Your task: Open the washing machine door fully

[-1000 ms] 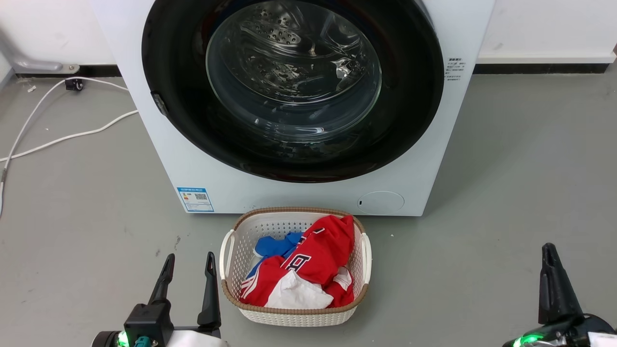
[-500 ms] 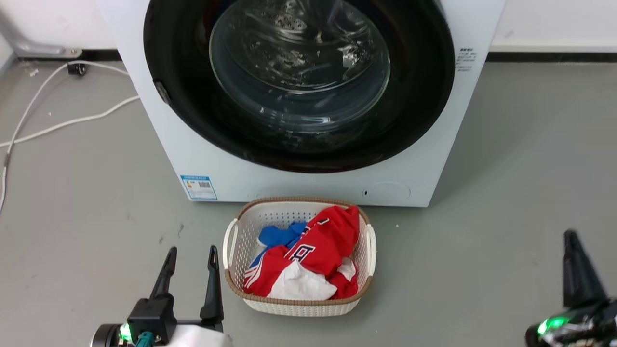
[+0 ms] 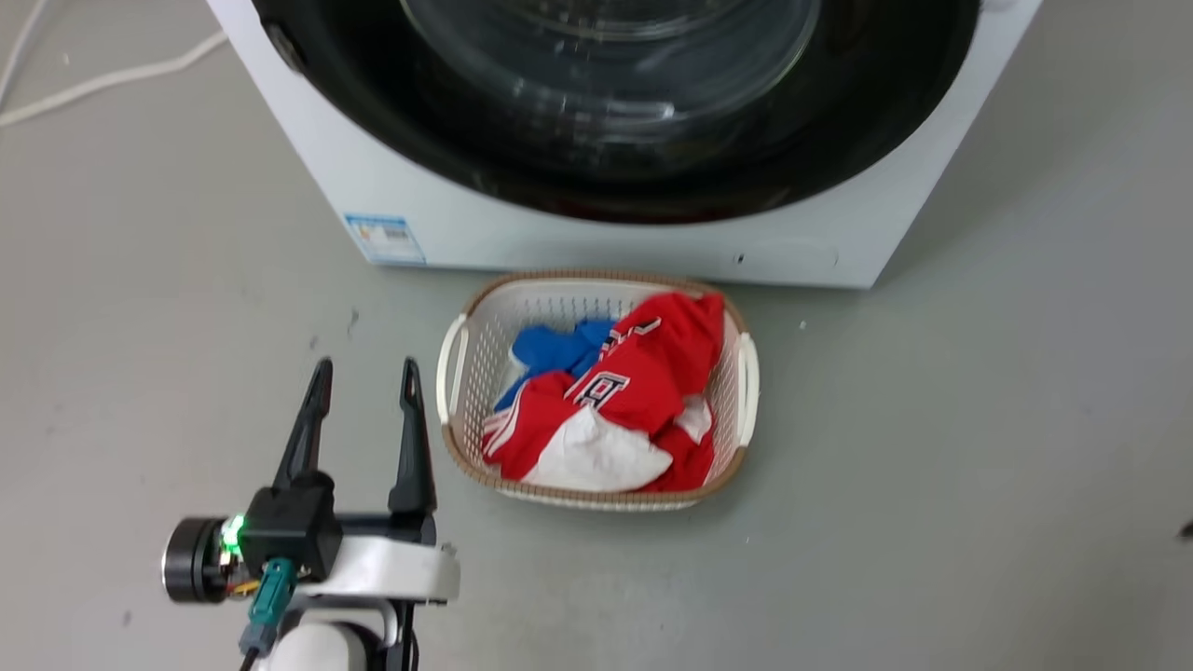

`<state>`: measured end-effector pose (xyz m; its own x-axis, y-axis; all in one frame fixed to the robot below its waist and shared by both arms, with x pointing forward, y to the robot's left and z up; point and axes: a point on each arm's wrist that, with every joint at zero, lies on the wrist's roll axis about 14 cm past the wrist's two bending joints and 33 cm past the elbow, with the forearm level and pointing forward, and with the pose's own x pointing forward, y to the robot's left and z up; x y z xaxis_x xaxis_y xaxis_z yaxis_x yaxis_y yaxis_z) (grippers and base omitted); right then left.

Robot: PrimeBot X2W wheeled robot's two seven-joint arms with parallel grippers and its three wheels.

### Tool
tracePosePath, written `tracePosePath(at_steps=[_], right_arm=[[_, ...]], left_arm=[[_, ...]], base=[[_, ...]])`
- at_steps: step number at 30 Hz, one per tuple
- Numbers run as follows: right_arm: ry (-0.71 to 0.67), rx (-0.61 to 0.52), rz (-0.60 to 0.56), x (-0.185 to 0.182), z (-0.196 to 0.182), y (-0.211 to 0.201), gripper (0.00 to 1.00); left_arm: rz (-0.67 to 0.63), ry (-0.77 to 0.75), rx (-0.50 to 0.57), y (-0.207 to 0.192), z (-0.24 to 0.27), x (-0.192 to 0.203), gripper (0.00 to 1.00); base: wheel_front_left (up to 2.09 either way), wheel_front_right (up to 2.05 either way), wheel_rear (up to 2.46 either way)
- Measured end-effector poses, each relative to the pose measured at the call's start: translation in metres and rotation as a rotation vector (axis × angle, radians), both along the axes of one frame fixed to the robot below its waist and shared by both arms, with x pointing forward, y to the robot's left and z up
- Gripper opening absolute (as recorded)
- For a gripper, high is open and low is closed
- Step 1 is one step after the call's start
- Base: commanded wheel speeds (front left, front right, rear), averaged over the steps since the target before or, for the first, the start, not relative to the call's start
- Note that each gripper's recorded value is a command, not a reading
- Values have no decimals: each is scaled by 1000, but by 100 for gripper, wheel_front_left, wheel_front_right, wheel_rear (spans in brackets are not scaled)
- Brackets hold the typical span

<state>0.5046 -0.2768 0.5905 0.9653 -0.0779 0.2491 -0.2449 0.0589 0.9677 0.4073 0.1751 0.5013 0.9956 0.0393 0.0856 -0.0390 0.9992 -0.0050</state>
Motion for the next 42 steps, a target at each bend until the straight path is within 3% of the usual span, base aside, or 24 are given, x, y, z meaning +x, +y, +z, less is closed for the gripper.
tracePosePath(at_steps=[6, 11, 21, 33, 42], right_arm=[[20, -113, 91, 70, 3, 16, 0], [82, -203, 188, 119, -16, 41, 0], [186, -383, 390, 171, -59, 101, 0], [268, -468, 497, 176, -94, 125, 0], [256, -452, 590, 134, -96, 135, 0]], left_arm=[[5, 18, 7, 1, -12, 22, 100], [21, 52, 6, 5, -30, 36, 100], [64, 116, -1, 16, -56, 43, 100], [84, 139, 1, 21, -65, 44, 100], [73, 118, -1, 18, -57, 43, 100]], base=[[0, 0, 0], [0, 0, 0], [0, 0, 0], [0, 0, 0], [0, 0, 0]])
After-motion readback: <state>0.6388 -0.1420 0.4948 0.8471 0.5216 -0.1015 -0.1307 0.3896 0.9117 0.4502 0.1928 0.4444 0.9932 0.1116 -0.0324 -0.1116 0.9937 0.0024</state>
